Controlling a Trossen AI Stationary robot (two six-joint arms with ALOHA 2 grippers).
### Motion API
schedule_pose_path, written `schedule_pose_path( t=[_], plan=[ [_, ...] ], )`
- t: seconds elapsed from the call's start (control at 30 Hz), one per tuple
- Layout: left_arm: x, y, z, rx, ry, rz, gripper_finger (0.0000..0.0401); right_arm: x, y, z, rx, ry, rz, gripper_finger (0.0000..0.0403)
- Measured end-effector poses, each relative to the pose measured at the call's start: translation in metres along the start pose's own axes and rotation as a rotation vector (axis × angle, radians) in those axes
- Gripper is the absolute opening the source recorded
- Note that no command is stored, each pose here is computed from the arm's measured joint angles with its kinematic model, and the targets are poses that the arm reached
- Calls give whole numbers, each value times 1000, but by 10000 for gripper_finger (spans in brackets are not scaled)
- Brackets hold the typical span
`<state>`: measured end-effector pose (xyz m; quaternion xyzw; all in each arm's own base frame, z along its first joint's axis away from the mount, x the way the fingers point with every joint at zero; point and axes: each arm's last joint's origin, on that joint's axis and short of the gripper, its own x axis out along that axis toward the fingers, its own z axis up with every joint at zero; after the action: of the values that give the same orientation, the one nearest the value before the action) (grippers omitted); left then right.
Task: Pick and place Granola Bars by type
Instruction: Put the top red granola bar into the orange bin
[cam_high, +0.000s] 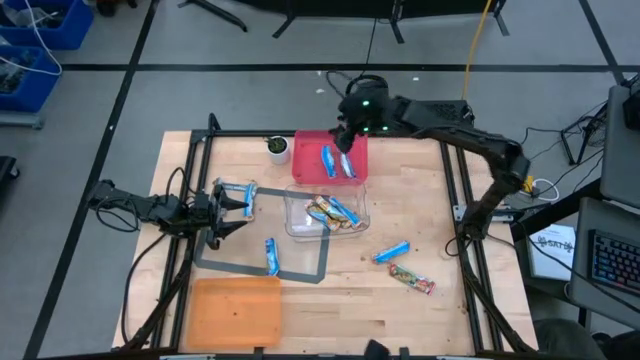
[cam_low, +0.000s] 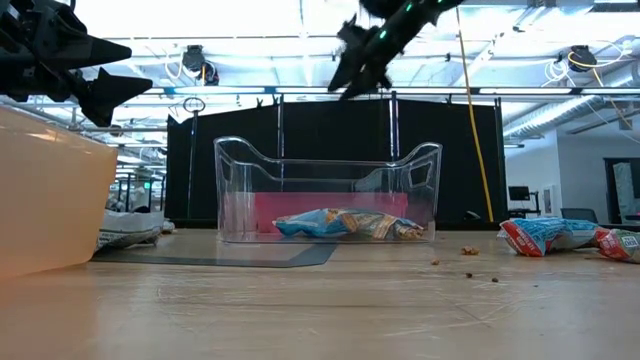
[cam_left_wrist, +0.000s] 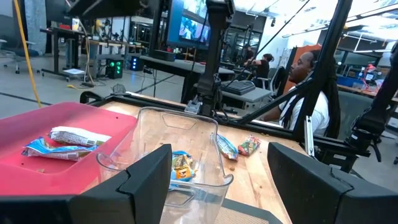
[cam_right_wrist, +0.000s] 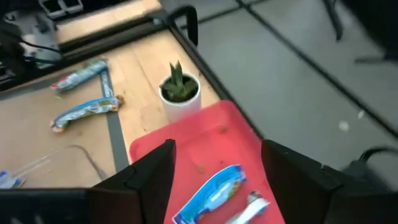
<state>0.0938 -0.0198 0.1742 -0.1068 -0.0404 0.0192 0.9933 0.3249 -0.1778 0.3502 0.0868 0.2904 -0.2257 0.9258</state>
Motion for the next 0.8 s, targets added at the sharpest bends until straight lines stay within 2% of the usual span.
schedule_pose_path(
  t=[0.1, 0.27, 0.5, 0.8],
  plan=[
    [0, 0, 0, 0, 0, 0, 269, -30, 1, 4, -57, -15, 2, 235],
    [0, 0, 0, 0, 0, 0, 269, -75, 2, -2, -138, 40, 7, 232],
    [0, 0, 0, 0, 0, 0, 269, -125, 14, -21, -192, 158, 204, 223],
    [0, 0, 0, 0, 0, 0, 269, -171, 46, -50, -442, 310, 366, 226]
  ],
)
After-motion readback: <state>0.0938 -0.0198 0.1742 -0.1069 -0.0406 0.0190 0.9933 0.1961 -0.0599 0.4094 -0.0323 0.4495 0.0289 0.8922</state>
